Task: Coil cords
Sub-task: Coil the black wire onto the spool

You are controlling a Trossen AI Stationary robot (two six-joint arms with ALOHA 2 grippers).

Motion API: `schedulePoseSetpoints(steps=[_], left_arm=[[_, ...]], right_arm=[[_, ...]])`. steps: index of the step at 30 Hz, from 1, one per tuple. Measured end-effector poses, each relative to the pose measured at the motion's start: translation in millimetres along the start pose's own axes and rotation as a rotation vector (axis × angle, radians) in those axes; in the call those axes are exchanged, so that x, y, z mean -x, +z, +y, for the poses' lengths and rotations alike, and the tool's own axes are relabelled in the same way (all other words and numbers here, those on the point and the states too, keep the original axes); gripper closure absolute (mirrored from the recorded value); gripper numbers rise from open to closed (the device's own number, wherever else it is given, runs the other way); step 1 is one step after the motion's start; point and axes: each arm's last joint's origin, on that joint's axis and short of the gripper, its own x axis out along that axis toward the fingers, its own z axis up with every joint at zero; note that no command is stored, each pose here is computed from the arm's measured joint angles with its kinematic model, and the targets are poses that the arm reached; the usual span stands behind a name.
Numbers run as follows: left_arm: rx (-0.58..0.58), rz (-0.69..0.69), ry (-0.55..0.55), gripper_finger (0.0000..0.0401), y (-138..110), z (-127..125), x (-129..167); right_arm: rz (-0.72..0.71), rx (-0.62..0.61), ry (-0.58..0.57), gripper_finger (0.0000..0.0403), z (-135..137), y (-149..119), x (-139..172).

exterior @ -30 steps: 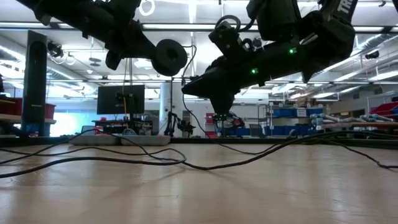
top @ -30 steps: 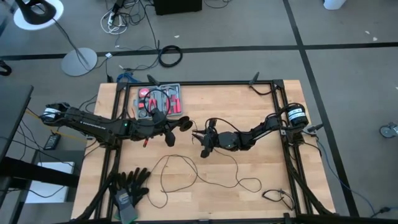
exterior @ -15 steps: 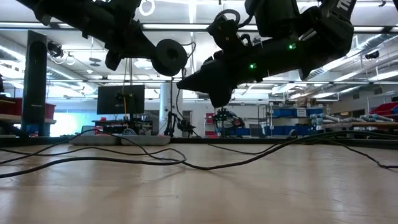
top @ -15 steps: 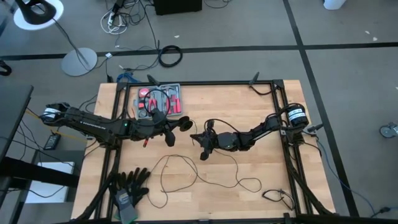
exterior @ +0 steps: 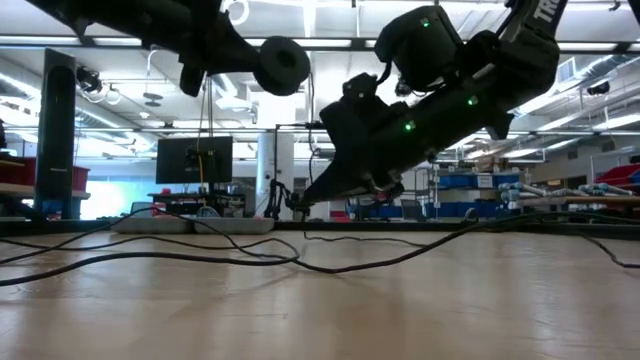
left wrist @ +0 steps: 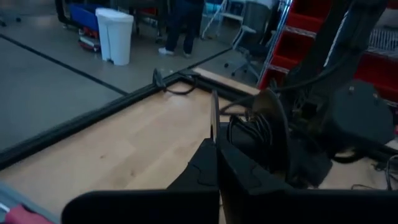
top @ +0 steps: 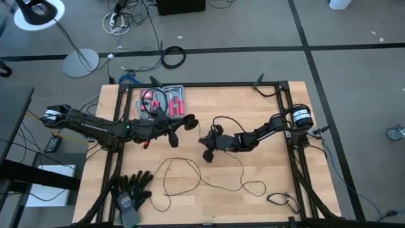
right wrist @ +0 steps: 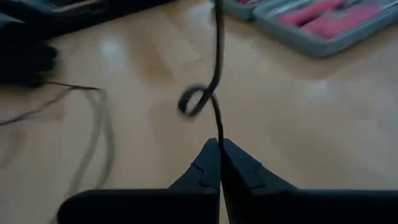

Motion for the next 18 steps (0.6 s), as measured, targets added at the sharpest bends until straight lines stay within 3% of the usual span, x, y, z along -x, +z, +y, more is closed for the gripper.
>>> schedulePoseSetpoints(steps=[3,9,18], left_arm=[[0.010,-0.034,0.032,0.0401,2.8,0.3,0.1],[-0.043,-0.089,0.108,0.0401,7.1,1.5,0.4],[-0.069,-0.094,0.156,0.0401,6.7,2.9,0.4]], right_arm=[[0.042,-0.059,0.068,0.0402,1.6,-1.8,0.1],[0.167,-0.102,0.094,0.0403,6.7,-14.6,4.4],[0.218,-0.134,0.110,0.0397,16.4,-22.3,10.4]])
